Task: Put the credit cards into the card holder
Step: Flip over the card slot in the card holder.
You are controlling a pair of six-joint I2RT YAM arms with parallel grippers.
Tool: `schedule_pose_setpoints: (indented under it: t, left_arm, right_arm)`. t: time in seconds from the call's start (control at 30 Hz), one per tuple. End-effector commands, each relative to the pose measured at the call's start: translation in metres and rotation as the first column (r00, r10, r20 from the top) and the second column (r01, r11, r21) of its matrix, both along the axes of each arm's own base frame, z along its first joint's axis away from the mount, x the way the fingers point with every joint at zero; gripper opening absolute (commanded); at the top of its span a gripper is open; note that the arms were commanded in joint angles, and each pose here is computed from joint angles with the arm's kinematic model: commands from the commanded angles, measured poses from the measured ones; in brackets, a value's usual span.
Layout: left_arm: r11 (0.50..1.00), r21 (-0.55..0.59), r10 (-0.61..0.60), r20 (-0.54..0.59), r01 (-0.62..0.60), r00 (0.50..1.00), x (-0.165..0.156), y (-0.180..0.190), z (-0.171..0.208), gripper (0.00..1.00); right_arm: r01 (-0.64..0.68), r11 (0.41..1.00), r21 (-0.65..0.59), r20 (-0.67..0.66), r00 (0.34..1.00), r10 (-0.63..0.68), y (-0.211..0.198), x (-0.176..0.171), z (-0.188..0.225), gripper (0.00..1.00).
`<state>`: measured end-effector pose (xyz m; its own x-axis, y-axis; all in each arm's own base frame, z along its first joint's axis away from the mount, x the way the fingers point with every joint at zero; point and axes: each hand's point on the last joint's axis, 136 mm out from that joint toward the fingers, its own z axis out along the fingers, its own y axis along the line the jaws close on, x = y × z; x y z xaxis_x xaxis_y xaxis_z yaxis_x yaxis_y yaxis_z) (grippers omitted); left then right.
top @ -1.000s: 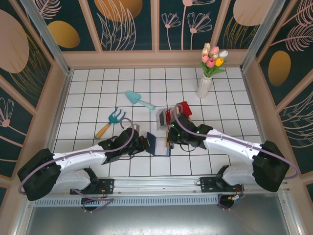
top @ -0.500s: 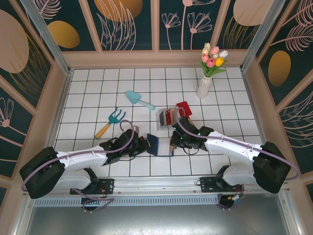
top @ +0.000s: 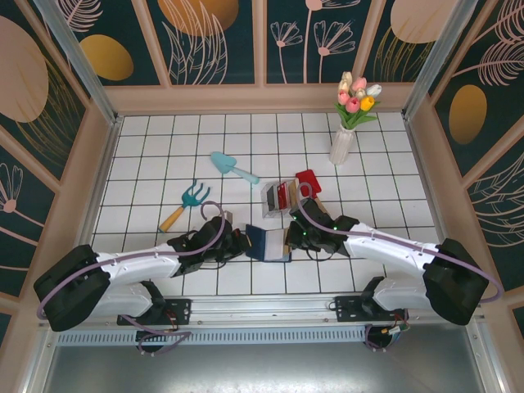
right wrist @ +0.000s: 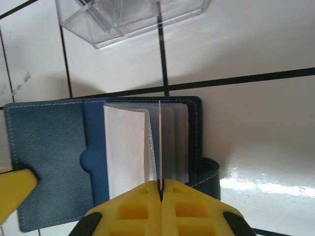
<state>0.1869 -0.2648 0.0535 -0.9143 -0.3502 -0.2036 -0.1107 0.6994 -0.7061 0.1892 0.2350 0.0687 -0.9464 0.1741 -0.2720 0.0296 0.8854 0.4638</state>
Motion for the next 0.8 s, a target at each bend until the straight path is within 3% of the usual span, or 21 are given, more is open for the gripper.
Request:
schedule_pose_setpoints:
  t: [0.0,0.17,0.3,0.47,0.77]
  left_arm:
    - [1.000,0.023,0.019,-0.020,-0.018,1.000,-0.001,0.007,-0.012,0.00]
    - [1.000,0.011,0.008,-0.025,-0.007,1.000,-0.001,0.003,-0.014,0.00]
    - [1.000,-0.012,0.003,-0.021,-0.003,1.000,0.000,-0.001,-0.011,0.00]
    - [0.996,-0.094,0.001,-0.031,-0.004,1.000,0.000,-0.013,-0.008,0.00]
    - [0.989,-0.147,0.004,-0.031,-0.009,0.999,-0.002,-0.029,-0.003,0.00]
  right_arm:
    - [-0.003,0.998,0.066,0.017,1.000,0.002,0.013,0.004,0.010,0.00]
    - [-0.022,0.996,0.083,0.039,0.999,0.019,0.020,0.007,0.022,0.00]
    - [0.008,1.000,0.026,0.052,0.999,-0.010,0.013,0.009,0.025,0.00]
    - [-0.054,0.990,0.129,0.065,0.997,0.046,0.032,0.005,0.037,0.00]
    - [-0.039,0.993,0.109,0.058,0.998,0.033,0.032,0.003,0.030,0.00]
